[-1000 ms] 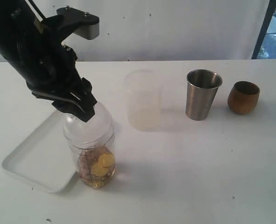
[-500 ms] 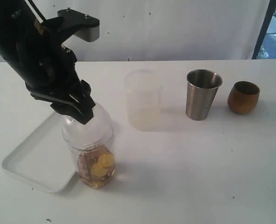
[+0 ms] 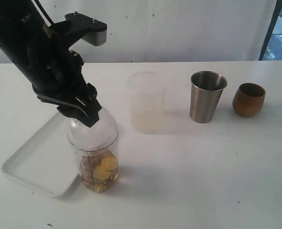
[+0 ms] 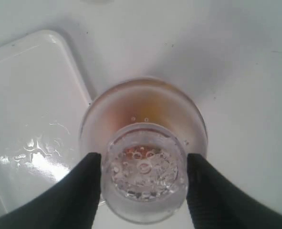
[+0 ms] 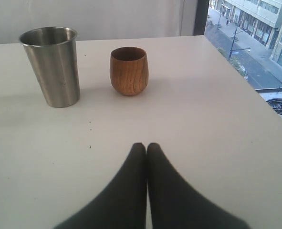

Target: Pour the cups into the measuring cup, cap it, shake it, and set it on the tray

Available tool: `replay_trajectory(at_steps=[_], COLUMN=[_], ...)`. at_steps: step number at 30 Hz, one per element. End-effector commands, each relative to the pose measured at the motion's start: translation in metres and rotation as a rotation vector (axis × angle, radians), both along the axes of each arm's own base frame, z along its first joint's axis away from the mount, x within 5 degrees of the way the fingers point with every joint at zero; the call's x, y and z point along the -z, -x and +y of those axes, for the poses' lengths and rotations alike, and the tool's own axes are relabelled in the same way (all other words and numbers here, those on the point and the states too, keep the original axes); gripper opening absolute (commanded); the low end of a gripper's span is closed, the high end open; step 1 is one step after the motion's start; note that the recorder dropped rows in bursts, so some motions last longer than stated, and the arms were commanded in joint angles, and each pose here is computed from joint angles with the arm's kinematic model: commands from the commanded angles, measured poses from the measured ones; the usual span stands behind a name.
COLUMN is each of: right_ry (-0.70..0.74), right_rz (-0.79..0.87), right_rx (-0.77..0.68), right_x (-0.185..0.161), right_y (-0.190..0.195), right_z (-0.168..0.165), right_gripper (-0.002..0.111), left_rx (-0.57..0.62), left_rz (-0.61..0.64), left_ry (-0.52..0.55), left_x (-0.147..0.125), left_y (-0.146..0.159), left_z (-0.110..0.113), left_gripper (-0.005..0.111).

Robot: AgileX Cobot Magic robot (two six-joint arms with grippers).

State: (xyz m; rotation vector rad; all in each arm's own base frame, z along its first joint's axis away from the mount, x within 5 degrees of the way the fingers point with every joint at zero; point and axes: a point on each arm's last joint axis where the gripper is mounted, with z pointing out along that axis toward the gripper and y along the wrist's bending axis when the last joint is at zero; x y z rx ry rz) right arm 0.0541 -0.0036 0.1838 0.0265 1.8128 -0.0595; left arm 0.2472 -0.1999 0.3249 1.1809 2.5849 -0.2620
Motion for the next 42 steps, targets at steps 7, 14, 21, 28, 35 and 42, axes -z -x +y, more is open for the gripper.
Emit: replay_trajectory(at_steps=[7,14,21,28,35,42], right_ry=[-0.001,-0.001,-0.001,-0.001,-0.001,-0.001], right_rz=[-0.013,-0.013,-0.013,-0.013,-0.013,-0.013], right_rx=[0.01,0.01,0.01,0.01,0.01,0.01], right_x=[-0.001,-0.001,-0.001,-0.001,-0.001,-0.001], right_y=[0.0,0.0,0.0,0.0,0.0,0.0], right_z=[-0.001,-0.001,-0.001,-0.001,-0.001,-0.001], right_gripper=[0.0,0.0,0.0,0.0,0.0,0.0], left_rx=[0.009,0.008,0.007,0.004,-0.003,0.004], left_rz=[0.006,-0.032,-0.081,-0.102,-0.211,-0.349], left_ry=[-0.035,-0.007,0.029,0.045,0.131,0.221], left_x=[0.007,0.001,-0.014,-0.016,-0.038,-0.076], left_y=[-0.002,-0.003,0.004,0.003,0.01,0.033], left_z=[-0.001,-0.001,0.004,0.004,0.009,0.027], left_gripper=[0.038,0.053,0.053,0.053,0.053,0.001])
